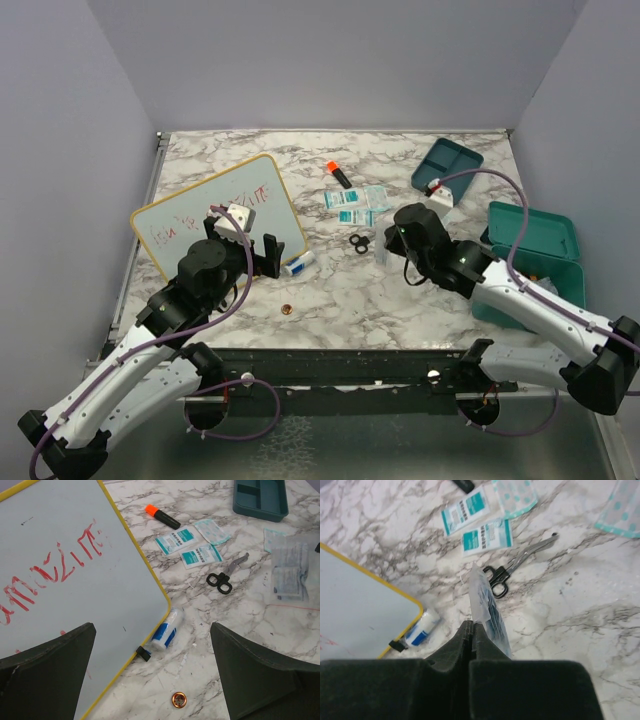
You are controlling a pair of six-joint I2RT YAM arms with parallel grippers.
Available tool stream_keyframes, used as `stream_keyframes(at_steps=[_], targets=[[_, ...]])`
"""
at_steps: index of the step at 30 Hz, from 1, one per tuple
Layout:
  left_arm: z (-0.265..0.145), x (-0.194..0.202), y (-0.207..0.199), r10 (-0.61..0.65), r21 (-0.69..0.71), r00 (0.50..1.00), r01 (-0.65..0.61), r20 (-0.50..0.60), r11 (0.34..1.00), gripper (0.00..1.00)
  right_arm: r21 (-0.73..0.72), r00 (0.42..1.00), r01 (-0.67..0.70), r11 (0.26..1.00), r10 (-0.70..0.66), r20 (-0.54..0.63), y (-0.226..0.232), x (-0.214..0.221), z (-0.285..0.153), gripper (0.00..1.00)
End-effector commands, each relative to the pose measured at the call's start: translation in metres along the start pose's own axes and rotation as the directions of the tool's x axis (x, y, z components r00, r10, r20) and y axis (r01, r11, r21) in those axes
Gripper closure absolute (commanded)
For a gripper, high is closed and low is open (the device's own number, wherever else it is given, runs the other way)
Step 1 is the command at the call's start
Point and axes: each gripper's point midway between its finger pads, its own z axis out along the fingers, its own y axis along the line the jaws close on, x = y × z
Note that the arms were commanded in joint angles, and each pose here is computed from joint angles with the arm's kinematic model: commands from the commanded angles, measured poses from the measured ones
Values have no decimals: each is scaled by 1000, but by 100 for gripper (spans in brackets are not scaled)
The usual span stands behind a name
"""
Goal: Organize the medicine kit
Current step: Pick up the medical item at the center of the board, then place the medical item at the medicine box.
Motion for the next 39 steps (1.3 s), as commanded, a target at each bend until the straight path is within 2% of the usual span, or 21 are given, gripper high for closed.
stream_keyframes(at_steps=[1,6,21,39], targets=[[-1,3,-1,9,6,1000,-9,3,1000,1,185,989,11,983,-38,142,-34,-43,-21,100],[-1,2,-1,7,11,1000,-7,6,1000,1,296,973,-23,955,-47,228,-53,-76,-46,100],[-6,-2,-1,-1,17,1000,0,24,1000,1,534,936,-114,838,-90,341,-120,-140,-108,99],[-9,-6,-3,-9,29,999,7,43,1000,1,705,935,-174,688,-110,338,-190,-152,-115,99]])
